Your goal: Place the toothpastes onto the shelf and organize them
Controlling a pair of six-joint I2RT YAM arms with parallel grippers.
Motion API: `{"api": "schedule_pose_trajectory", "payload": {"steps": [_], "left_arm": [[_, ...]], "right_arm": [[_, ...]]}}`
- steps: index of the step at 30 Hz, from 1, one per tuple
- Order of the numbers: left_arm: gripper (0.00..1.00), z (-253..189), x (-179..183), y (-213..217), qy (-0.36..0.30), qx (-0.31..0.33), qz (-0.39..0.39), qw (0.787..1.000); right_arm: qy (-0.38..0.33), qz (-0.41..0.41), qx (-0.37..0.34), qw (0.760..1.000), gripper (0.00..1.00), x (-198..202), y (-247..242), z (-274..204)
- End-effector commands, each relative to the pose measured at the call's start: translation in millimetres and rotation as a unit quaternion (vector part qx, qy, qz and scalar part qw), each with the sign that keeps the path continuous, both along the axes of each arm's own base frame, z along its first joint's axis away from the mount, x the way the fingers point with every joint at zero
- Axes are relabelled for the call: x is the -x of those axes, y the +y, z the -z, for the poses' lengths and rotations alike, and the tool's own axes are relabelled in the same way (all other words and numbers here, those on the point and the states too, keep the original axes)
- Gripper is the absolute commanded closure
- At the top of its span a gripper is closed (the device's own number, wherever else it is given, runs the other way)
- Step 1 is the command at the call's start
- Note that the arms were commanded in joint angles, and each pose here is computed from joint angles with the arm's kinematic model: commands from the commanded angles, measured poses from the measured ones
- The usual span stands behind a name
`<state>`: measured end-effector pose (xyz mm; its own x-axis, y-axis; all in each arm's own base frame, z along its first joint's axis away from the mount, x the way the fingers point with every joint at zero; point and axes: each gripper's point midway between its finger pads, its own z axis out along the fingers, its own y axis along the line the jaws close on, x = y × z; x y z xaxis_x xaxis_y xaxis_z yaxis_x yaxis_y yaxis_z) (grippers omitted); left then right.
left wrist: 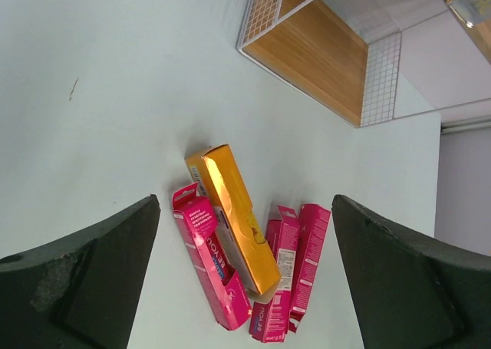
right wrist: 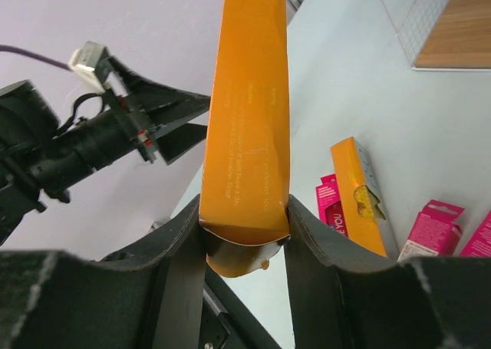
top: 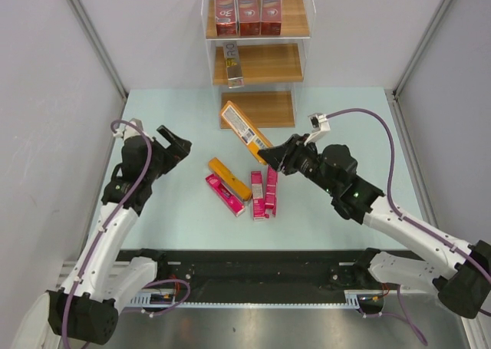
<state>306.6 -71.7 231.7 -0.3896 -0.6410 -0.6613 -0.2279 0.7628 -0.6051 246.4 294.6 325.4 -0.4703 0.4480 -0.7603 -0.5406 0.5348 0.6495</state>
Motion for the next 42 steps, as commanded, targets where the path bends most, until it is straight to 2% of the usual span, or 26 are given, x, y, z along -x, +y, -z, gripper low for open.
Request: {"api": "schedule_pose_trajectory", "payload": {"steps": [1, 5, 9, 18, 25, 32, 42], "left_arm": [[0.0, -25, 3, 3, -0.047, -0.015, 0.005, 0.999], [0.0, -33, 5, 2, -0.065, -0.015, 0.015, 0.998], [0.0, -40, 8, -5, -0.073, -0.01, 0.036, 0.997], [0.0, -44, 13, -6, -0.075, -0.021, 0.049, 0.996], [0.0, -38, 11, -7, -0.071, -0.023, 0.051, 0.996], [0.0, -32, 10, -12, -0.063, -0.021, 0.065, 0.996], [0.0, -21, 16, -10, -0.052, -0.027, 0.066, 0.996]], "right_arm": [[-0.02, 0.002, -0.035, 0.999, 0.8, -17, -2, -19], [-0.029, 0.009, -0.055, 0.998, 0.81, -40, -7, -23], [-0.026, 0.037, -0.08, 0.996, 0.81, -80, -20, -24], [-0.056, 0.037, -0.166, 0.984, 0.82, -137, -31, -63], [-0.07, 0.082, -0.179, 0.978, 0.82, -174, -42, -77], [-0.028, 0.1, -0.183, 0.978, 0.83, -225, -23, -46], [0.0, 0.16, -0.235, 0.959, 0.82, -262, -5, -34]]}}
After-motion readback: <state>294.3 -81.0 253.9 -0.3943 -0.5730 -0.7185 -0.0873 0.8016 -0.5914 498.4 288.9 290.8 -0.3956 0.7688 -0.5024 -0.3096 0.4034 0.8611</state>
